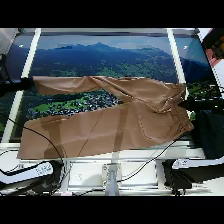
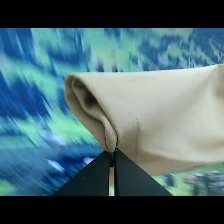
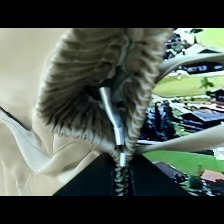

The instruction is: Fold the clothes and pants, and hang the long-sleeved shirts on hangers.

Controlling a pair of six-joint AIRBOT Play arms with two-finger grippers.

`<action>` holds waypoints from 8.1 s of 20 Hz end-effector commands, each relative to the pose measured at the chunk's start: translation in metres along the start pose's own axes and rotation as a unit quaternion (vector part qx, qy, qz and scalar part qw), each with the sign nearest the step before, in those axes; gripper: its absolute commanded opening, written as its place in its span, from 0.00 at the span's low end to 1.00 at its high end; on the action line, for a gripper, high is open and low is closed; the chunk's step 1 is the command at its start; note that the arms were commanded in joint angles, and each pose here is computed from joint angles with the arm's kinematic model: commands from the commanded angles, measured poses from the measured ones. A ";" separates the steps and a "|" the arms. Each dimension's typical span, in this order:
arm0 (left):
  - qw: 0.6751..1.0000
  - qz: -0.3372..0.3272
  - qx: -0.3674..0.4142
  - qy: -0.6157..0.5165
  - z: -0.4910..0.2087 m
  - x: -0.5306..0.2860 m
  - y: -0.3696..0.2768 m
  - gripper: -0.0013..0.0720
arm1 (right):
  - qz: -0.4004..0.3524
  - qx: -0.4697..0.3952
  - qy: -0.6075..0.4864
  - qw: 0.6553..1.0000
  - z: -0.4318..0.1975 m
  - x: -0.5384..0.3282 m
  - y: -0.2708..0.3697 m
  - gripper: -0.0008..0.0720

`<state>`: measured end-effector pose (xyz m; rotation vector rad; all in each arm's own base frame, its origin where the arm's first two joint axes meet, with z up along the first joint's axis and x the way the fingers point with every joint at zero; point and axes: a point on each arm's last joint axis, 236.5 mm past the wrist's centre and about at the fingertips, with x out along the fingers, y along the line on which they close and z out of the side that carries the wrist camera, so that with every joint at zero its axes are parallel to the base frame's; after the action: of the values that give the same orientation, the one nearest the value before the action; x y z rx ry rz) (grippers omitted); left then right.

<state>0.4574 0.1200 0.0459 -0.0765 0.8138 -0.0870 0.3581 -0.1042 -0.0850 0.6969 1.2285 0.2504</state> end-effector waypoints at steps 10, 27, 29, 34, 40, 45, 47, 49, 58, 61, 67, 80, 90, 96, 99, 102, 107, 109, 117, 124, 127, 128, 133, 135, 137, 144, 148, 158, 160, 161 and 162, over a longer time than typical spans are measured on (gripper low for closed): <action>0.911 0.222 0.290 -0.192 0.132 -0.085 0.045 0.04 | -0.021 0.000 -0.025 0.999 0.012 -0.001 -0.010 0.06; 0.969 0.007 0.247 0.025 -0.024 0.081 0.013 0.04 | -0.030 0.000 -0.038 0.999 0.018 -0.001 -0.014 0.06; 0.969 0.017 0.246 0.022 -0.022 0.083 0.019 0.07 | -0.030 0.000 -0.038 0.999 0.018 -0.001 -0.014 0.06; 0.972 0.092 0.212 -0.031 0.011 0.073 0.049 0.96 | -0.030 0.000 -0.038 0.999 0.018 -0.001 -0.014 0.06; 0.974 0.159 -0.050 -0.153 0.060 0.014 0.095 0.35 | -0.031 0.000 -0.038 0.999 0.018 -0.001 -0.014 0.06; 0.946 0.043 -0.319 0.038 -0.055 0.023 0.084 0.75 | -0.031 0.000 -0.038 0.999 0.018 -0.001 -0.014 0.06; 0.934 0.016 -0.345 0.096 -0.087 0.018 0.079 0.75 | -0.033 0.000 -0.040 0.999 0.019 -0.001 -0.015 0.06; 0.924 0.005 -0.361 0.124 -0.106 0.019 0.080 0.75 | -0.033 0.000 -0.041 0.999 0.020 -0.001 -0.015 0.06; 0.904 -0.017 -0.402 0.143 -0.134 0.083 0.071 0.75 | -0.032 0.001 -0.041 0.999 0.019 -0.001 -0.015 0.06; 0.901 -0.001 -0.427 0.082 -0.110 0.096 0.085 0.75 | -0.032 0.001 -0.041 0.999 0.019 -0.001 -0.015 0.06; 0.907 0.005 -0.415 0.070 -0.103 0.117 0.074 0.64 | -0.032 0.001 -0.041 0.999 0.019 -0.001 -0.015 0.06; 0.950 0.005 -0.305 -0.073 0.033 0.042 0.067 0.04 | -0.064 0.000 -0.151 0.986 0.066 -0.040 -0.003 0.06; 0.942 0.065 -0.270 0.190 -0.079 -0.052 0.046 0.04 | -0.095 0.024 -0.207 0.973 0.086 -0.063 -0.008 0.06; 0.941 0.068 -0.267 0.197 -0.082 -0.053 0.047 0.04 | -0.091 0.024 -0.202 0.975 0.084 -0.062 -0.006 0.06; 0.948 0.034 -0.315 0.018 0.002 -0.033 0.053 0.04 | -0.085 0.029 -0.212 0.973 0.088 -0.063 -0.004 0.06; 0.924 0.017 -0.356 -0.138 0.077 -0.034 0.061 0.03 | -0.071 0.054 -0.267 0.960 0.111 -0.075 -0.001 0.06; 0.926 0.017 -0.324 -0.192 0.116 0.007 0.033 0.03 | -0.075 0.122 -0.406 0.903 0.161 -0.118 -0.016 0.06; 0.933 0.000 -0.309 -0.186 0.126 0.036 0.009 0.03 | -0.094 0.130 -0.436 0.886 0.171 -0.127 -0.023 0.06; 0.988 0.013 -0.147 0.052 0.033 0.051 -0.049 0.03 | -0.099 0.118 -0.429 0.890 0.171 -0.120 -0.018 0.06; 0.911 0.040 -0.095 0.400 -0.118 -0.024 -0.041 0.04 | -0.096 0.098 -0.397 0.907 0.162 -0.107 -0.012 0.06; 0.901 0.038 -0.100 0.420 -0.135 -0.017 -0.040 0.04 | -0.101 0.087 -0.383 0.914 0.158 -0.102 -0.011 0.06; 0.894 0.035 -0.102 0.434 -0.144 -0.015 -0.041 0.04 | -0.104 0.081 -0.377 0.917 0.156 -0.101 -0.012 0.06; 0.854 0.008 -0.122 0.505 -0.189 -0.006 -0.054 0.04 | -0.113 0.070 -0.365 0.922 0.152 -0.097 -0.013 0.06; 0.846 0.005 -0.124 0.519 -0.199 0.000 -0.054 0.04 | -0.112 0.070 -0.364 0.922 0.151 -0.097 -0.013 0.06; 0.852 0.008 -0.124 0.508 -0.198 0.007 -0.052 0.04 | -0.112 0.070 -0.363 0.922 0.151 -0.097 -0.013 0.06; 0.870 0.010 -0.114 0.479 -0.175 0.009 -0.043 0.85 | -0.112 0.070 -0.363 0.922 0.151 -0.097 -0.013 0.06; 0.939 0.045 -0.096 0.328 -0.095 0.042 -0.016 0.70 | -0.111 0.069 -0.362 0.923 0.151 -0.096 -0.013 0.06; 0.927 -0.070 -0.310 0.201 -0.065 0.125 -0.022 0.70 | -0.108 0.067 -0.355 0.926 0.148 -0.093 -0.011 0.06; 0.923 -0.076 -0.326 0.190 -0.063 0.132 -0.022 0.68 | -0.108 0.067 -0.355 0.926 0.148 -0.093 -0.011 0.06; 0.923 -0.077 -0.331 0.183 -0.061 0.135 -0.021 0.66 | -0.108 0.067 -0.355 0.926 0.148 -0.093 -0.011 0.06; 0.924 -0.081 -0.332 0.174 -0.056 0.138 -0.023 0.63 | -0.107 0.067 -0.354 0.927 0.148 -0.093 -0.010 0.06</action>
<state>0.4912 0.0835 -0.0900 -0.7067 1.2376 0.0353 0.4610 -0.2152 0.0051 0.6770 0.6141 -0.2644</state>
